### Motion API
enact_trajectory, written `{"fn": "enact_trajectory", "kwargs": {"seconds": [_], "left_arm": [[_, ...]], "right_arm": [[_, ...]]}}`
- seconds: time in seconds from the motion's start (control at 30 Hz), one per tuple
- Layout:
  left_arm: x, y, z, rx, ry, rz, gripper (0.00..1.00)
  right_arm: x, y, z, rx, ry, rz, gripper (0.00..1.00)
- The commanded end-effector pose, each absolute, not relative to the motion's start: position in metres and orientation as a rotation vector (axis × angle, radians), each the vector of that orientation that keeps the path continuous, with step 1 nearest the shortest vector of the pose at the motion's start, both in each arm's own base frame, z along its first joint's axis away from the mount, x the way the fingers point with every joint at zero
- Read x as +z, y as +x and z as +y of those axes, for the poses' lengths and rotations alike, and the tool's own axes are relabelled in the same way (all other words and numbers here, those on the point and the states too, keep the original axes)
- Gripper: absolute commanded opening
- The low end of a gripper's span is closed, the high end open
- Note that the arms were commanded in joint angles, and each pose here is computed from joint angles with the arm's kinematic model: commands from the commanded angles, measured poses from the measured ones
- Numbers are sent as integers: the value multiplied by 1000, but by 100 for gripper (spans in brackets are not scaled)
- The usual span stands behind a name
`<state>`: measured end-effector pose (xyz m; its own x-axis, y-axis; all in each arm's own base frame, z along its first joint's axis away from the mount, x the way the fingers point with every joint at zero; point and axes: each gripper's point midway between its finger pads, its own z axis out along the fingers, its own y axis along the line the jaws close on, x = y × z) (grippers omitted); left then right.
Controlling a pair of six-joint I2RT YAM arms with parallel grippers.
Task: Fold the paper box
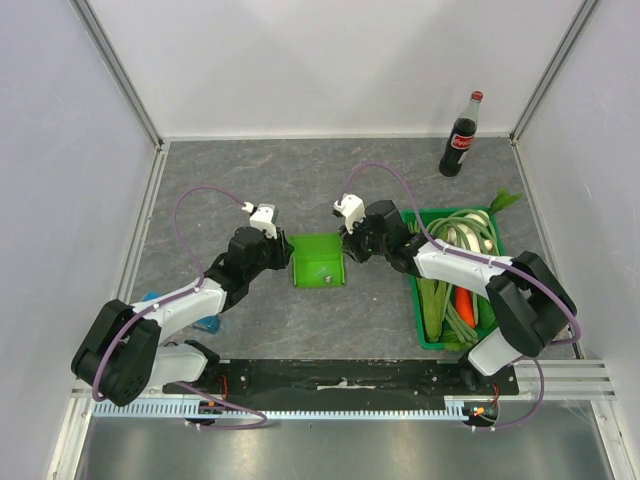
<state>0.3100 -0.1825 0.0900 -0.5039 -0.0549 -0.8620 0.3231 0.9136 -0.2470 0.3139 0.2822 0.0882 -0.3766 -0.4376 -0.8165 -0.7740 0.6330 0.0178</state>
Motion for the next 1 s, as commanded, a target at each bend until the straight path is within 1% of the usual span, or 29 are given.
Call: {"fn": "enact_trajectory", "kwargs": {"seconds": [0.0, 0.1, 0.37, 0.47, 0.5, 0.7, 0.97], "left_arm": [[110, 323, -186, -453, 236, 1964, 38], [107, 322, -186, -453, 244, 1954, 35], [104, 320, -187, -467, 256, 1941, 32], [104, 318, -186, -475, 249, 1926, 33], [105, 318, -186, -479, 246, 1917, 34], [105, 316, -186, -500, 232, 1880, 35], [104, 312, -185, -519, 235, 1808, 36]], "right_arm": [[112, 327, 294, 539, -918, 1920, 28], [110, 328, 292, 526, -908, 1919, 23], [110, 326, 286, 516, -868, 1926, 21], [111, 323, 285, 530, -853, 1918, 23], [109, 323, 283, 524, -842, 1918, 26], [110, 321, 280, 528, -803, 1876, 29], [110, 321, 282, 563, -768, 1825, 28]]}}
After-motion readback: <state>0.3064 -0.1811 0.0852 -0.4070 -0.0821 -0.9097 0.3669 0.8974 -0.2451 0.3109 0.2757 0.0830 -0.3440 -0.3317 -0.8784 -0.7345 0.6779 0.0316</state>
